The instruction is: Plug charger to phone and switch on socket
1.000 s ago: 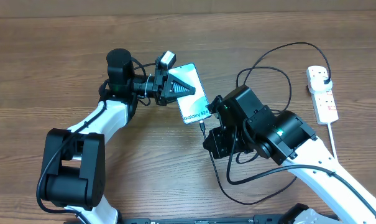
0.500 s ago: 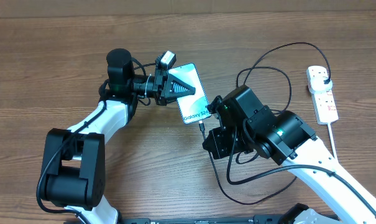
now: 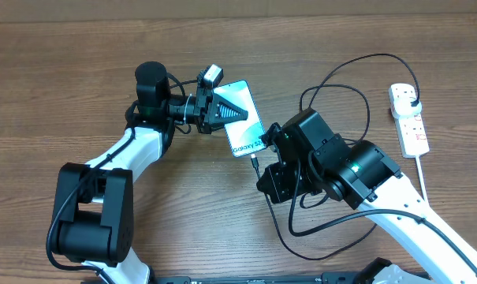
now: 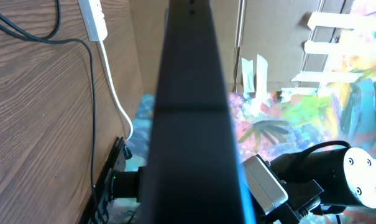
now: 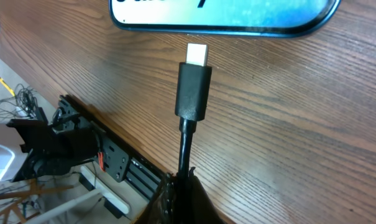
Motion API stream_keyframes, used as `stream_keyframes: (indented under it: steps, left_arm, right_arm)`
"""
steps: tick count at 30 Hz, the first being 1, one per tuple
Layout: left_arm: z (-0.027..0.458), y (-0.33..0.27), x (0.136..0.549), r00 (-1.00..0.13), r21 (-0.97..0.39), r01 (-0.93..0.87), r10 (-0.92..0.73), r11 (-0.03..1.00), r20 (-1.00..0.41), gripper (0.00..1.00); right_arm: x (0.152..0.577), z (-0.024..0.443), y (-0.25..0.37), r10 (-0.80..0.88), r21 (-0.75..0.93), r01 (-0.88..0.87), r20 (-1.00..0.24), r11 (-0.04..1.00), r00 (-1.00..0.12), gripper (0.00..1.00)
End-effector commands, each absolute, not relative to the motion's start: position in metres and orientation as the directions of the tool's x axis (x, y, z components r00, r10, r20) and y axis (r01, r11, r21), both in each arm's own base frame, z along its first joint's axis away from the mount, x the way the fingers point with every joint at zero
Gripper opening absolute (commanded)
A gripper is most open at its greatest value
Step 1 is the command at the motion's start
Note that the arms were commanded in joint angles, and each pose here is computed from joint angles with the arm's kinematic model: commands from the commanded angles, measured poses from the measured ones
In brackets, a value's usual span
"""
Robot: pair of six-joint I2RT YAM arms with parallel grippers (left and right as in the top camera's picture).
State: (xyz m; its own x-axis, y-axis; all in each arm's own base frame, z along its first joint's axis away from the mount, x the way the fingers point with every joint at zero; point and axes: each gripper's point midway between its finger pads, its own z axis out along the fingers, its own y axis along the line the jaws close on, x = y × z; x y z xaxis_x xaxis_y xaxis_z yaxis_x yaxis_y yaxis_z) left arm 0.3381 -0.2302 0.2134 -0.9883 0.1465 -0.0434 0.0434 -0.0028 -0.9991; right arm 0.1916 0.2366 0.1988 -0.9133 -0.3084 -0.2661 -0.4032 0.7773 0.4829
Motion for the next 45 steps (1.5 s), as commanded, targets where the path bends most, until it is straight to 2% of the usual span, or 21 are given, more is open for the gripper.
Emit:
stream_keyframes:
  steps: [1,22,32,39,45]
  left_arm:
    - [0.221,-0.232,0.337,-0.979,-0.994,0.105,0.176,-0.02,-0.107,0.04]
    - [0.22,-0.232,0.336,-0.979,-0.995,0.1,0.176,-0.02,-0.102,0.04]
    - [0.221,-0.232,0.336,-0.979,-0.995,0.102,0.178,-0.02,-0.104,0.04]
    - [0.221,-0.232,0.336,-0.979,-0.995,0.102,0.178,-0.02,-0.104,0.04]
    - [0.221,-0.232,0.336,-0.979,-0.995,0.102,0.178,-0.02,-0.104,0.04]
  right_arm:
    - [0.193,0.201,0.236,-0.33,0.466,-0.438,-0.296,0.769,-0.896,0.04]
    - [0.204,0.204,0.239,-0.318,0.447,-0.454,-0.347,0.771,-0.882,0.04]
    - [0.225,0.203,0.231,-0.298,0.354,-0.456,-0.418,0.817,-0.858,0.04]
    - [0.223,0.204,0.233,-0.364,0.335,-0.528,-0.443,0.781,-0.819,0.04]
    - [0.204,0.212,0.25,-0.469,0.4,-0.654,-0.47,0.642,-0.748,0.04]
